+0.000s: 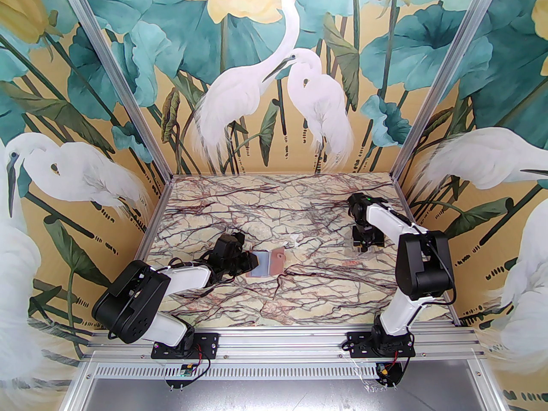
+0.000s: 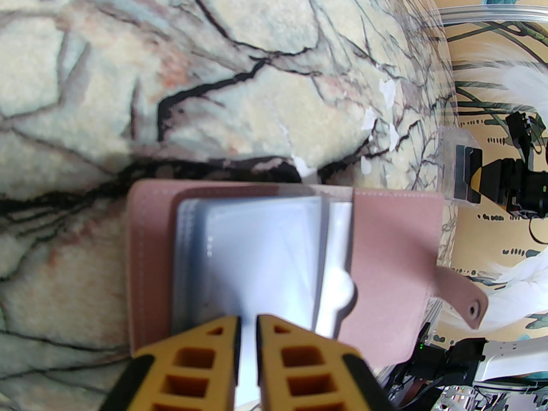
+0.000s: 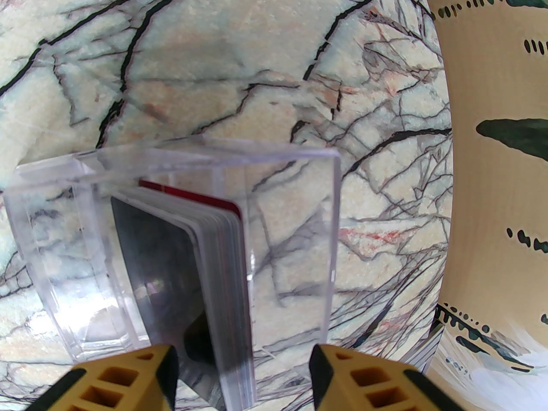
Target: Put the credit cards into the card holder
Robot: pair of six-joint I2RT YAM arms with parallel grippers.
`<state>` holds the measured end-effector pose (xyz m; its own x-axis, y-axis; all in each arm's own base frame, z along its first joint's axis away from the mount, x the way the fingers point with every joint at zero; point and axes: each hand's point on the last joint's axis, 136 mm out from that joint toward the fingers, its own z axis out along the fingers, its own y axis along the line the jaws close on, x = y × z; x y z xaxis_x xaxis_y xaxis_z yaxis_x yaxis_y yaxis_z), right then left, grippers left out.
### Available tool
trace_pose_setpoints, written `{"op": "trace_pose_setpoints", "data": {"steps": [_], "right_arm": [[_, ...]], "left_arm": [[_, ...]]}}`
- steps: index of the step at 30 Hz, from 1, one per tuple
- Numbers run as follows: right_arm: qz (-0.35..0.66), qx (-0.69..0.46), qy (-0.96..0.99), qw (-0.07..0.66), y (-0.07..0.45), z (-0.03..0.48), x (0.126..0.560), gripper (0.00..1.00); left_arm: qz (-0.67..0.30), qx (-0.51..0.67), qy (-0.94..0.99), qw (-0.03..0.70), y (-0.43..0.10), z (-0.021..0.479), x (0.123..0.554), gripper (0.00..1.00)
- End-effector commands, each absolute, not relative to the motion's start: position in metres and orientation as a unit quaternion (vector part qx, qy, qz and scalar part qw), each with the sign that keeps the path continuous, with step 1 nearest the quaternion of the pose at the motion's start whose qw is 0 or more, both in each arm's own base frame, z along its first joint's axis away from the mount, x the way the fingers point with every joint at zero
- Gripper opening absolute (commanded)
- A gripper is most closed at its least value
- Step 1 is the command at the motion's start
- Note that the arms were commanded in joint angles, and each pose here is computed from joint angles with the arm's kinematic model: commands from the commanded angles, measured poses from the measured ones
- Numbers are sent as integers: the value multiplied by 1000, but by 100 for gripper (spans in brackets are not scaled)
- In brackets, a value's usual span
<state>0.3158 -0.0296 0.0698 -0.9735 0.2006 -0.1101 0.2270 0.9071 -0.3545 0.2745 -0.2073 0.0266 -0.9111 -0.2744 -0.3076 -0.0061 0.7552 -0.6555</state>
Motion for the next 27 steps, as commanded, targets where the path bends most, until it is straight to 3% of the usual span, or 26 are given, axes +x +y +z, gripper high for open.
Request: {"op": "trace_pose_setpoints", "data": {"steps": [1,14,27], "right_arm": [[-199,113,972,48,-37,77,323,57],[-212,119,968,65,-44,90,326,51],[-206,124,967,79,-44,98,327,36]], "left_arm": [[-312,-95,930,169,-194,5,263,18],[-312,-95,931,166,-194,3,263,17],[-312,-94,931,163,-195,2,262,17]]}}
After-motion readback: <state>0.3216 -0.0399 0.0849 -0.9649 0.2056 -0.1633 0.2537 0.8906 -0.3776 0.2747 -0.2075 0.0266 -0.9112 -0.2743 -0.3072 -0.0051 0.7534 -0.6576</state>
